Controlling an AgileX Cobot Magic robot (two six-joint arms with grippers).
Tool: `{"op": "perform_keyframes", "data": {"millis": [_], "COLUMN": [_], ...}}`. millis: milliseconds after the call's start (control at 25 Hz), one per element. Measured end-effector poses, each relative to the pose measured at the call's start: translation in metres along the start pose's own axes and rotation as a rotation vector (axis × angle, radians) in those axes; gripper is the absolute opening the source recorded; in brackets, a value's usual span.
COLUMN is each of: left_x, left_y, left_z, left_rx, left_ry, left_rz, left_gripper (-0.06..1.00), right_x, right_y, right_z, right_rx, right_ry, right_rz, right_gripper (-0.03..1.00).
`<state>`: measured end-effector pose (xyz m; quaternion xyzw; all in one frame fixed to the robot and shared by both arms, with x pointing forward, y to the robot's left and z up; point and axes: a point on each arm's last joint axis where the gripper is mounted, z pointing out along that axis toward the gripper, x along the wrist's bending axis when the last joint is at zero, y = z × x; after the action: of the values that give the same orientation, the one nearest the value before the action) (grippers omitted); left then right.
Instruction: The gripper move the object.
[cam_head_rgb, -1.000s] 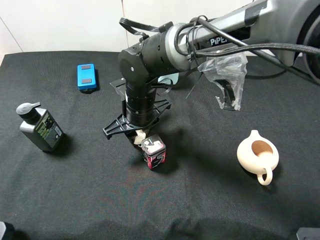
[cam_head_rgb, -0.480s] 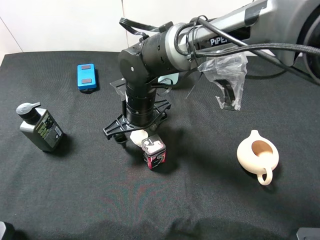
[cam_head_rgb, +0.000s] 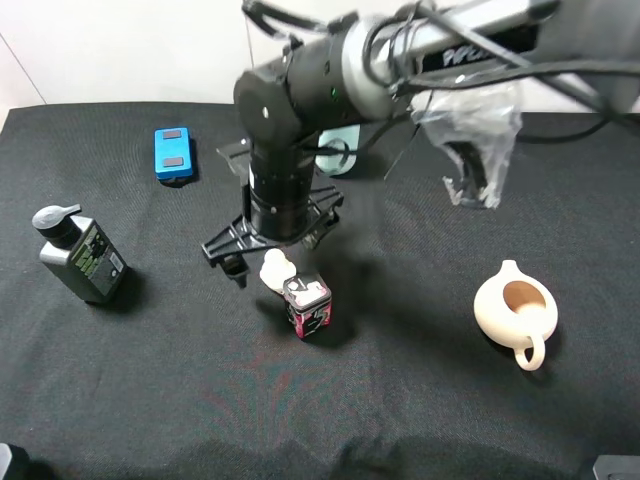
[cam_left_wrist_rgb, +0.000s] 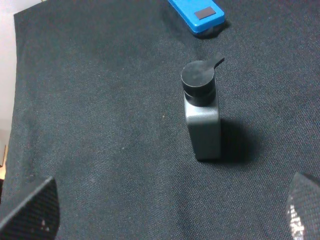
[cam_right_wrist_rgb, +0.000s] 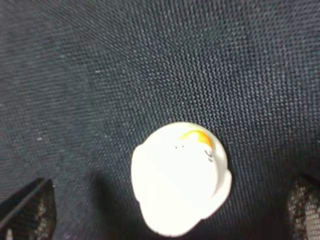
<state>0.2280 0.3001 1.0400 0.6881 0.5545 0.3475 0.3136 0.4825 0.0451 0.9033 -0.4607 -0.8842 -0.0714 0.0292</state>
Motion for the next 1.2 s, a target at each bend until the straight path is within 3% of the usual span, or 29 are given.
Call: {"op": "perform_keyframes", "data": {"millis": [800, 1200], "left_x": [0.0, 0.0], "left_y": [0.0, 0.0], "left_z": [0.0, 0.0], "left_rx": [0.0, 0.0], "left_ry": [0.0, 0.0], "left_rz": [0.0, 0.0], "left_gripper": [0.96, 0.96], "right_x": [0.004, 0.003], "right_y": [-0.015, -0.027], "right_z": [-0.107, -0.158], "right_rx": [0.033, -0.071], "right_ry": [-0.009, 0.005], "right_rz": [-0.11, -0.167], "right_gripper": [0.69, 0.69]}}
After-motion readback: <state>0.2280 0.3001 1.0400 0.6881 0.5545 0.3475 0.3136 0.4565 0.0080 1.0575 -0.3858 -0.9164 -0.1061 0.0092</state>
